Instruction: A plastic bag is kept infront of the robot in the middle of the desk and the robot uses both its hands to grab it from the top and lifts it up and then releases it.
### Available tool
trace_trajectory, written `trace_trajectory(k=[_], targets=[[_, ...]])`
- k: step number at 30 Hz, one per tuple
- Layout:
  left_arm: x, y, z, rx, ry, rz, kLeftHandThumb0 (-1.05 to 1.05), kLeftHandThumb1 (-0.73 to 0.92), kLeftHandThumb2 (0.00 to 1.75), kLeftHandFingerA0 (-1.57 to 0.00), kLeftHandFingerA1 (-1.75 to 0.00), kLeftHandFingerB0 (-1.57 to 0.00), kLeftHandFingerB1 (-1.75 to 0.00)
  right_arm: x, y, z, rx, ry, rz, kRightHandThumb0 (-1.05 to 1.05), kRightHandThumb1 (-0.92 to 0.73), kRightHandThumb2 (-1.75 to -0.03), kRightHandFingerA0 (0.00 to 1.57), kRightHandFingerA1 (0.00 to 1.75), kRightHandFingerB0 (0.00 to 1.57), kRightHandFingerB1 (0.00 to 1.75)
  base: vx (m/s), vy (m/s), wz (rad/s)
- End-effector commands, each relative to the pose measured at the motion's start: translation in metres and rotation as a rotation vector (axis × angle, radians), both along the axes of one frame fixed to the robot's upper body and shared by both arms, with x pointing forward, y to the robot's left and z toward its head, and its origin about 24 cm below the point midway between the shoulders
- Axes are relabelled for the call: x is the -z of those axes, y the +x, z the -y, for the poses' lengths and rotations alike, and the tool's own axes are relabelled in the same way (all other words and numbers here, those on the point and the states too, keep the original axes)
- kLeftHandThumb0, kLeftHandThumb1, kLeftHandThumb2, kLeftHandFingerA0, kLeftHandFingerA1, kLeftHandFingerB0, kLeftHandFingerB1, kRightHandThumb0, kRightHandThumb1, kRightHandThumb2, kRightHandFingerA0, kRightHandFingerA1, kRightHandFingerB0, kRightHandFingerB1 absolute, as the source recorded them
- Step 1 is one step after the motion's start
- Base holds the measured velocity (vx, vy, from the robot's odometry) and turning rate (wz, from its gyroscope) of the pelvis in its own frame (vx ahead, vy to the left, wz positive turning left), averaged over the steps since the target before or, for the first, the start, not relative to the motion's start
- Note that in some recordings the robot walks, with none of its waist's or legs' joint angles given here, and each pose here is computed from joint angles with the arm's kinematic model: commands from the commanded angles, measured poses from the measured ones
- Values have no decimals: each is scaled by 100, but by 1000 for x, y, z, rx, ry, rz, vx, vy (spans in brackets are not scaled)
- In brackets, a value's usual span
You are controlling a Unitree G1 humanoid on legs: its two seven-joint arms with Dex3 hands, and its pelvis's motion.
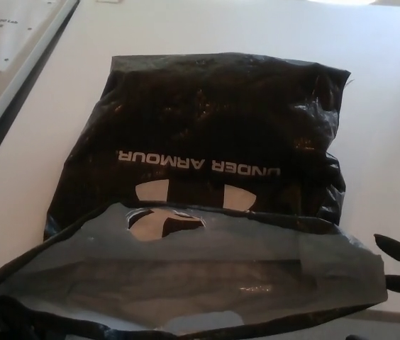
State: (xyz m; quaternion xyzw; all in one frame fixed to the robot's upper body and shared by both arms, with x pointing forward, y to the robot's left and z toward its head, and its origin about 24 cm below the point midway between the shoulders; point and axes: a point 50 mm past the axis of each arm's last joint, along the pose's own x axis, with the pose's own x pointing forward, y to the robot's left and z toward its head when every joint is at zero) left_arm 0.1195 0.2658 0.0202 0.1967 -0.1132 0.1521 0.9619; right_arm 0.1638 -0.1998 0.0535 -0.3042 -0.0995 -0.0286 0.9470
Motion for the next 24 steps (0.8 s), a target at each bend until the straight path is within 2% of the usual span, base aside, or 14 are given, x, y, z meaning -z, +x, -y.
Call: trace_trajectory(k=[1,2,3,4,5,6,7,14,15,24], targets=[[-19,-15,-6,-57,53,172,-32,49,55,-31,-32,-25,-30,-19,-8,-4,-12,7,92,-46,-34,-50,48,62,15,48,0,0,0],[-19,-14,-9,-83,60,171,-37,43,60,-26,-36,-25,-34,-19,-7,-5,-21,12,83,-47,-33,-51,51,61,18,47,0,0,0],[-19,-13,-11,-99,63,174,-37,43,60,-26,-36,-25,-34,-18,-7,-5,-29,17,77,-49,-26,-65,48,64,16,51,0,0,0],[-19,-14,-12,-108,65,179,-37,43,60,-26,-36,-25,-34,-18,-7,-6,-33,20,74,-49,-26,-65,48,64,16,51,0,0,0],[-19,-12,-14,-122,65,178,-39,43,61,-26,-36,-26,-35,-18,-7,-6,-36,20,71,-46,-32,-51,50,61,17,47,0,0,0],[-19,-8,-18,-139,75,169,-20,32,87,-12,-52,-12,-51,-18,-5,-5,-33,16,82,-49,-26,-65,50,65,16,51,0,0,0],[-20,-6,-19,-143,79,163,-19,33,87,-12,-52,-11,-51,-18,-4,-5,-30,15,86,-48,-26,-65,48,65,14,50,0,0,0],[-13,9,-33,-134,104,79,-22,31,87,-11,-51,-10,-50,-18,-2,-1,-13,38,76,-47,-27,-65,46,65,14,51,0,0,0],[-12,12,-35,-131,110,55,-47,41,64,-24,-38,-18,-35,-18,-1,-1,-11,37,77,-49,-26,-66,45,66,13,51,0,0,0],[-5,25,-51,-81,200,-110,-49,37,64,-28,-39,-16,-35,-17,2,8,13,38,83,-48,-28,-65,44,65,12,50,0,0,0]])
